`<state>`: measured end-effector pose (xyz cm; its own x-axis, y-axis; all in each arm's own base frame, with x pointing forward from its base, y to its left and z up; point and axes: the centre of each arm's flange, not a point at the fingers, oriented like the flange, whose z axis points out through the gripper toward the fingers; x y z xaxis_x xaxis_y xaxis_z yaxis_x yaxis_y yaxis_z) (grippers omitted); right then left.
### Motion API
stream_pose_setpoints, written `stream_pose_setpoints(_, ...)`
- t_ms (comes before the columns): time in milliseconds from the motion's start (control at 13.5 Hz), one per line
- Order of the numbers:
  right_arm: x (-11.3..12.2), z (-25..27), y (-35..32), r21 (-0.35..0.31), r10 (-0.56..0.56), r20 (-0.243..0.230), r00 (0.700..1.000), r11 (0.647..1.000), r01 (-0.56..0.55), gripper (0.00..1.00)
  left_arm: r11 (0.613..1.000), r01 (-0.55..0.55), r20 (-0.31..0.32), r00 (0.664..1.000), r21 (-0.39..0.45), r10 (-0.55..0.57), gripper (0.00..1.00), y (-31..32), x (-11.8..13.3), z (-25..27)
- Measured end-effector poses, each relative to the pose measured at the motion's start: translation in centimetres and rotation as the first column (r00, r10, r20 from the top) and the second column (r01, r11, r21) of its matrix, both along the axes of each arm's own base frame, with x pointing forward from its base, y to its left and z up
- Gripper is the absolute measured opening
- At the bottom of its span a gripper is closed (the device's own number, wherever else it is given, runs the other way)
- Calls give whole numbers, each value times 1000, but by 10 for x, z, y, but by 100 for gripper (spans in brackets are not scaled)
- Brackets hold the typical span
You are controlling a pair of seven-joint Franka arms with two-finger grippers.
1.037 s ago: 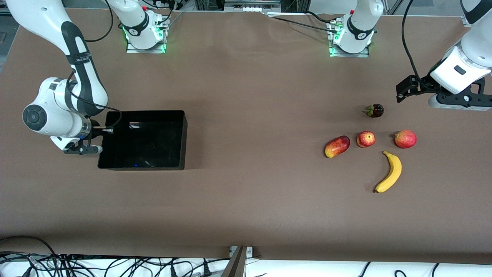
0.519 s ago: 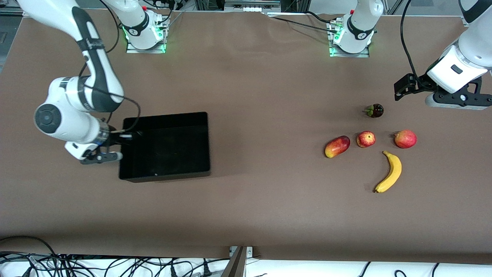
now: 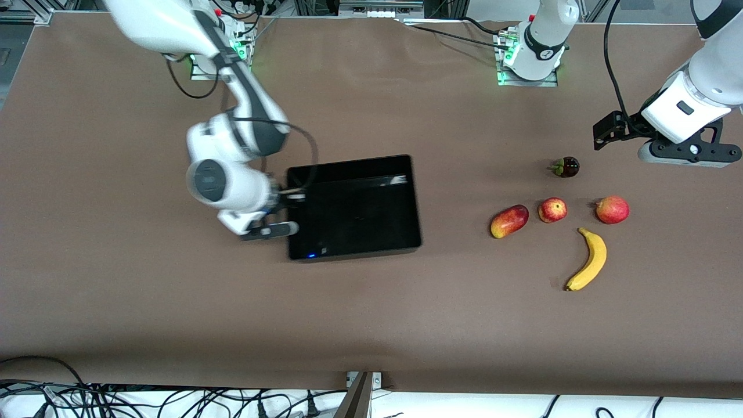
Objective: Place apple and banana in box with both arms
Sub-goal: 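Slide the black box with the right gripper toward the fruit, then withdraw the right gripper while the left gripper reaches the small apple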
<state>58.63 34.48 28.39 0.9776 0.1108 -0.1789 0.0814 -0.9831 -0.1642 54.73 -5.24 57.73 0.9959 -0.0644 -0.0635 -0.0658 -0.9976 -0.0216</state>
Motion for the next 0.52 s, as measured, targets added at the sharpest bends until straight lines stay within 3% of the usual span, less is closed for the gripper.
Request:
stream_pose_setpoints(296, -31, -34, 79, -9, -44, 29, 999, 999, 44, 5, 1000, 0, -15, 1000, -1, 0, 100, 0, 9, -8)
stream_pose_setpoints(519, -44, -49, 102, -37, -99, 47, 994, 994, 101, 5, 1000, 10, -128, 992, 3, -10, 100, 3, 16, -43)
